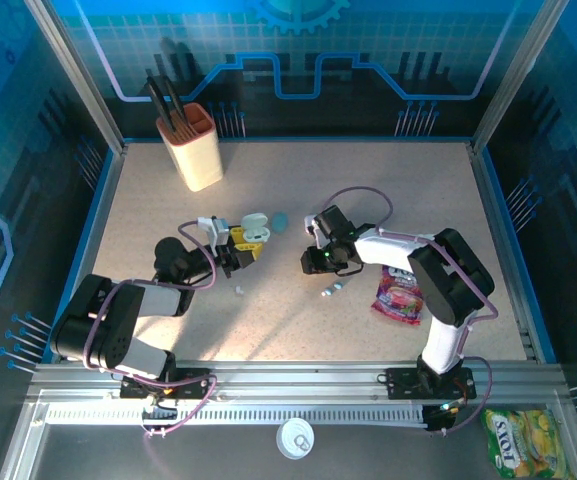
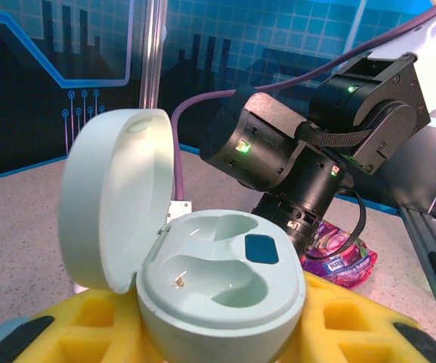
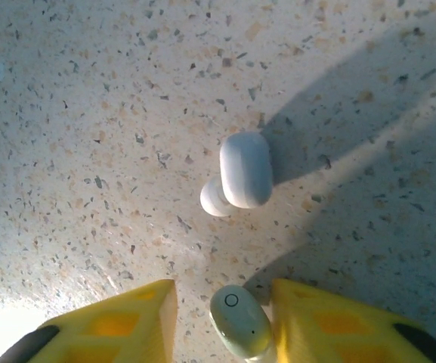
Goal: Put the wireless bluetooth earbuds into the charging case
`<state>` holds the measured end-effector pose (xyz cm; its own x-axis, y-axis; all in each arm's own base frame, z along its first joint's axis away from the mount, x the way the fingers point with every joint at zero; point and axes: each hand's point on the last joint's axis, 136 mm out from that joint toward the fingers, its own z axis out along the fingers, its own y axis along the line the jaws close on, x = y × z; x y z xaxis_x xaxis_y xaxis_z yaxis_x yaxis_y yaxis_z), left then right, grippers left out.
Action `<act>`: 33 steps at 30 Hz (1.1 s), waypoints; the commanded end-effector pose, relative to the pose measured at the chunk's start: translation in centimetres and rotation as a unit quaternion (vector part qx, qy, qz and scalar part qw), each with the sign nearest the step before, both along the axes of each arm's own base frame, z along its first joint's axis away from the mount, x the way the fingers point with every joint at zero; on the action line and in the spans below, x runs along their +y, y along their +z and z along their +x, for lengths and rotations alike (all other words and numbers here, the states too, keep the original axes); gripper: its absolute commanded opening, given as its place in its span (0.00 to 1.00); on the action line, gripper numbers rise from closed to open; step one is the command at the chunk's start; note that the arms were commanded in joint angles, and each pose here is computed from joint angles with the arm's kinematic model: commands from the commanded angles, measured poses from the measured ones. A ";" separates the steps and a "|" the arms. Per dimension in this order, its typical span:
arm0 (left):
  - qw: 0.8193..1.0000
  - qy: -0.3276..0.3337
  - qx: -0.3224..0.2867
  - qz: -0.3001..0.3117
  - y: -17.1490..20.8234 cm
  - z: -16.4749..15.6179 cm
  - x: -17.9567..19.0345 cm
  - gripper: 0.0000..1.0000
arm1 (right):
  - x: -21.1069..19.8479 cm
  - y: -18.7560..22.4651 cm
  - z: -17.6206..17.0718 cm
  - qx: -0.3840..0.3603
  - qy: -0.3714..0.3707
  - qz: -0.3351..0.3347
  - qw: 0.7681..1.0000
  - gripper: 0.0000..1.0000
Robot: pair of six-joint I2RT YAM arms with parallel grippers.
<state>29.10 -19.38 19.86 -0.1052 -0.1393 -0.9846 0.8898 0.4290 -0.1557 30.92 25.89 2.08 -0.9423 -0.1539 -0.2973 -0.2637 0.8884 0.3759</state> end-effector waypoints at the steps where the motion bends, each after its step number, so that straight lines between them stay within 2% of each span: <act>1: 1.000 -0.010 -0.015 -0.006 1.0 -0.2 0.1 0.27 | -0.9 -1.2 -0.8 0.031 -0.001 -0.018 0.999 0.31; 3: 1.000 -0.010 -0.015 -0.006 1.0 -0.2 0.1 0.27 | -1.0 -1.2 -0.8 0.031 -0.003 -0.020 0.999 0.27; 10: 1.000 -0.012 -0.015 -0.004 0.8 -0.2 0.0 0.27 | -1.1 -0.2 -0.6 0.004 -0.007 -0.007 1.000 0.23; 21: 1.000 -0.022 -0.006 -0.004 0.6 -0.1 -0.3 0.27 | -1.1 6.2 0.3 -0.154 0.007 0.027 0.988 0.20; 28: 0.999 -0.036 -0.005 -0.003 0.5 -0.2 -0.9 0.26 | 0.9 15.0 -0.7 -0.304 0.054 0.070 0.949 0.20; 33: 0.999 -0.040 -0.008 -0.002 0.5 -0.3 -1.1 0.26 | 3.7 20.6 -2.6 -0.371 0.112 0.110 0.915 0.20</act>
<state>28.95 -19.93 19.41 -0.1371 -0.1344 -0.9814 0.9016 0.3934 -0.1798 28.48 28.09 18.87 -0.5466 -0.1713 -0.8197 -0.6106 0.7514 0.2501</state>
